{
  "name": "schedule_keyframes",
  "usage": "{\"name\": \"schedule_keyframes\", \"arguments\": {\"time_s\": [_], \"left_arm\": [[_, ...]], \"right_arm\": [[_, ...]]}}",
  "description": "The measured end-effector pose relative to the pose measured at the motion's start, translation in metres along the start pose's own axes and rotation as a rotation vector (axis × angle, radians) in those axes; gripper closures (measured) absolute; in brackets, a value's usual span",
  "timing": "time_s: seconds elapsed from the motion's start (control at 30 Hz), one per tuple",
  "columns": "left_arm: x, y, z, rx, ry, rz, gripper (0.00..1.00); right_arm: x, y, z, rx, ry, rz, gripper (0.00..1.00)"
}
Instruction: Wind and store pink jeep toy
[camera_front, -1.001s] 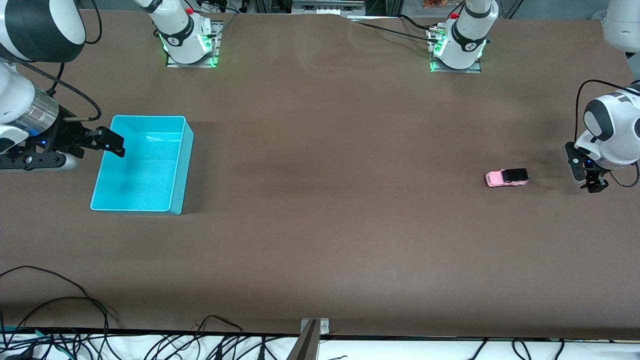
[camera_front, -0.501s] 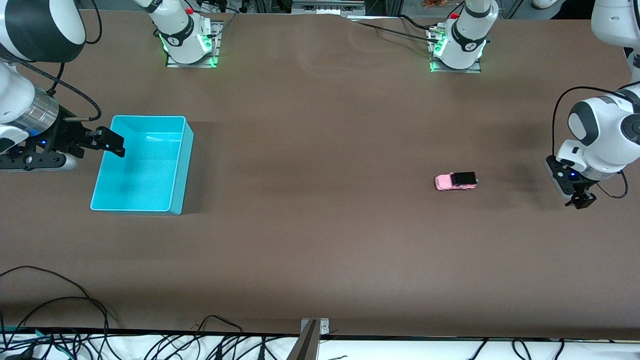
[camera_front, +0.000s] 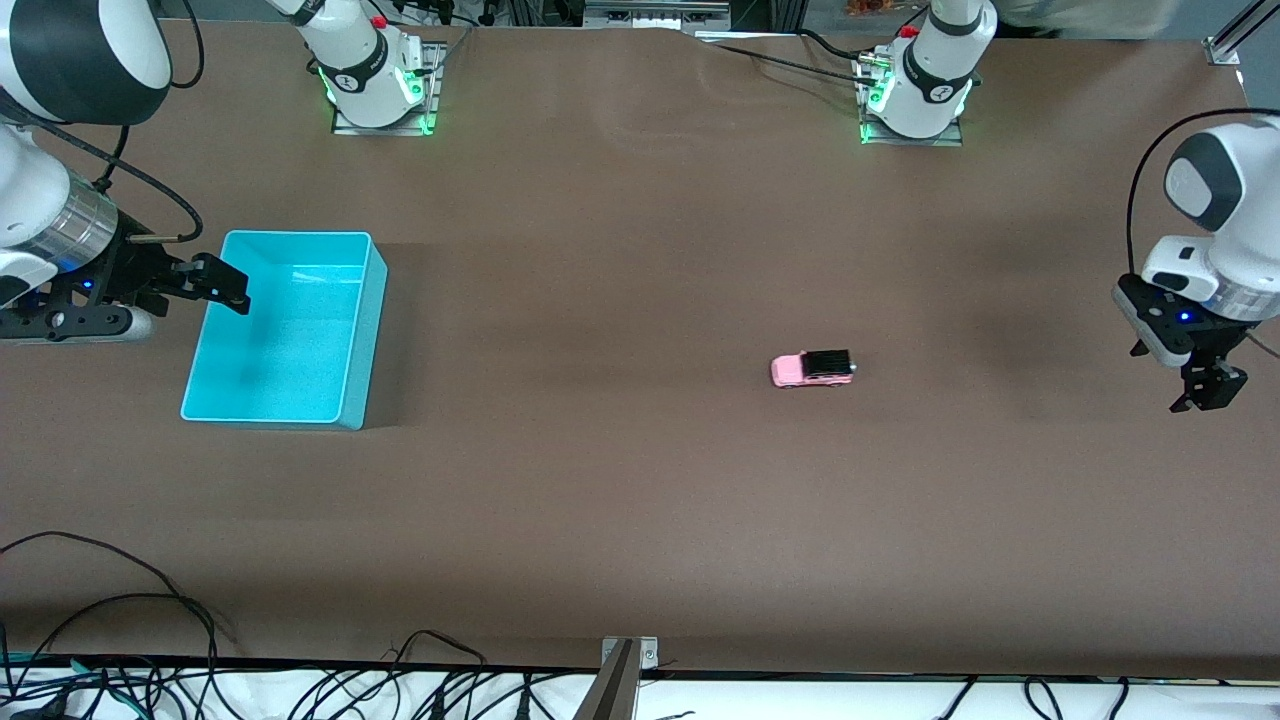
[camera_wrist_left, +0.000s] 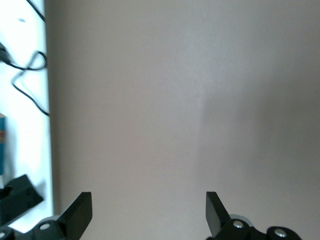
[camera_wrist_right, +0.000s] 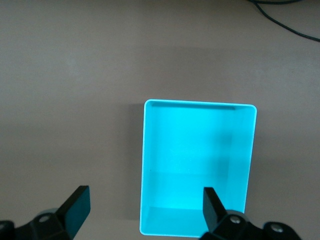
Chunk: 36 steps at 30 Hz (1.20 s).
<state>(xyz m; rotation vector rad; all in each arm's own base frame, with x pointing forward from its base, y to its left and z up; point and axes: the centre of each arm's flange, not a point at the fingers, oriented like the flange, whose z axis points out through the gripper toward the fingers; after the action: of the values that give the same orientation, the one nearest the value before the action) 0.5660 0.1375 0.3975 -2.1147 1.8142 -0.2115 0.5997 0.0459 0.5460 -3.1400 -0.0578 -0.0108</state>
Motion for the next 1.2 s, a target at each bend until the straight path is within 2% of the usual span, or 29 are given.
{"name": "schedule_keyframes", "arguments": {"time_s": [0.3,0.53,0.7,0.97,1.2], "left_arm": [[0.012,-0.007,-0.058,0.041,0.014,-0.137,0.00],[0.030,-0.006,-0.092,0.052,0.026,-0.199,0.00],[0.038,-0.005,-0.110,0.058,0.033,-0.298,0.00],[0.039,0.003,-0.126,0.008,0.020,-0.536,0.00],[0.038,0.012,-0.155,-0.068,-0.012,-0.767,0.00]], "right_arm": [[0.000,0.000,0.000,0.000,0.000,0.000,0.00],[0.001,-0.002,-0.001,0.001,0.008,-0.003,0.00],[0.001,-0.003,-0.001,0.001,0.008,-0.005,0.00],[0.000,-0.015,-0.001,0.002,0.008,-0.034,0.00],[-0.005,-0.065,-0.001,0.011,0.008,-0.134,0.00]]}}
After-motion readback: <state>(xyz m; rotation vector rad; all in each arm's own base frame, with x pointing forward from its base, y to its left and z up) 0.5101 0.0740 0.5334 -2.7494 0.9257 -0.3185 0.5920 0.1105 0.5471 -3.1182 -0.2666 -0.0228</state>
